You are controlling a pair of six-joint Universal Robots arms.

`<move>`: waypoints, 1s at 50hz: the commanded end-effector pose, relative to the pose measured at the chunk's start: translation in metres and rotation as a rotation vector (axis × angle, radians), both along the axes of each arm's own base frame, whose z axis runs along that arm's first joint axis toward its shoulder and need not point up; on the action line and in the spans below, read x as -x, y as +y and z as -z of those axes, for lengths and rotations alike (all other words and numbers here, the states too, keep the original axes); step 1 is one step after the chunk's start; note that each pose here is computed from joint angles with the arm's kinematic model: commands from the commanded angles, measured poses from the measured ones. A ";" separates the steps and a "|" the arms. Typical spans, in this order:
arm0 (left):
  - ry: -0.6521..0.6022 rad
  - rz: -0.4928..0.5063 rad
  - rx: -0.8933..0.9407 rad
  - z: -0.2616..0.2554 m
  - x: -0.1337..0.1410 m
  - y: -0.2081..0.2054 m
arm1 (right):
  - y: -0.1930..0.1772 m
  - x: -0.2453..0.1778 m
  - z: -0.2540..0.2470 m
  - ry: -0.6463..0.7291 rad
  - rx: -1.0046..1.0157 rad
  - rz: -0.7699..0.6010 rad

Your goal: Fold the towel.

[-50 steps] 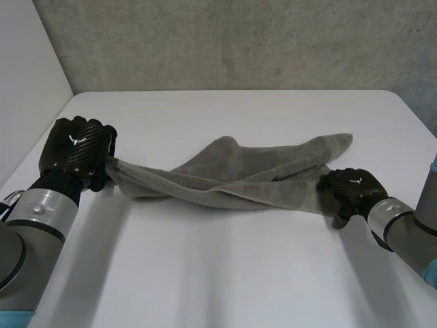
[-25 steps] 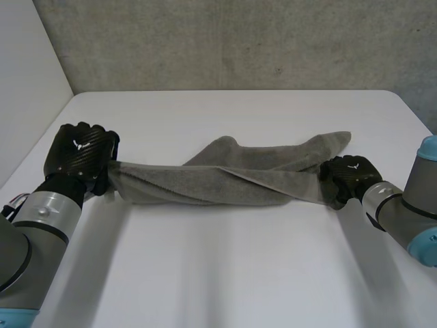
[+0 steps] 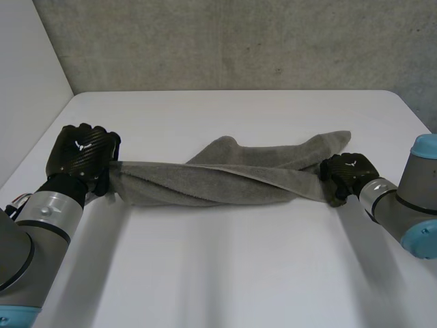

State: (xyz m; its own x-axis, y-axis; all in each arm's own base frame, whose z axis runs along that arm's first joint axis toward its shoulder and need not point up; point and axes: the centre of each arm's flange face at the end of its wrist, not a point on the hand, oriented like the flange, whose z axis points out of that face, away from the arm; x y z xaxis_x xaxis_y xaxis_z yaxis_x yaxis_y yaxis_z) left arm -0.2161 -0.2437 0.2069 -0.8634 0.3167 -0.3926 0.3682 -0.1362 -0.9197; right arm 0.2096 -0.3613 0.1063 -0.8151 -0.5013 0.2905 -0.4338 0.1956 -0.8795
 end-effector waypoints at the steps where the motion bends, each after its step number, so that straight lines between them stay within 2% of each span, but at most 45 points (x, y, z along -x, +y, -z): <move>1: 0.000 -0.001 -0.001 0.000 0.000 0.000 | -0.004 -0.001 0.000 0.002 0.009 -0.002; 50: -0.001 0.002 -0.004 0.001 0.001 0.000 | -0.015 -0.003 -0.002 -0.006 0.035 -0.001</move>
State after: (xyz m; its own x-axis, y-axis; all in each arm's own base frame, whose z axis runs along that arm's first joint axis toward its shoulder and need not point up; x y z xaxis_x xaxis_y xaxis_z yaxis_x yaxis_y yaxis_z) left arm -0.2165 -0.2436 0.2064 -0.8627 0.3190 -0.3925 0.3685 -0.1352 -0.9197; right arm 0.2127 -0.3759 0.1084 -0.8161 -0.4919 0.3032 -0.4288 0.1638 -0.8884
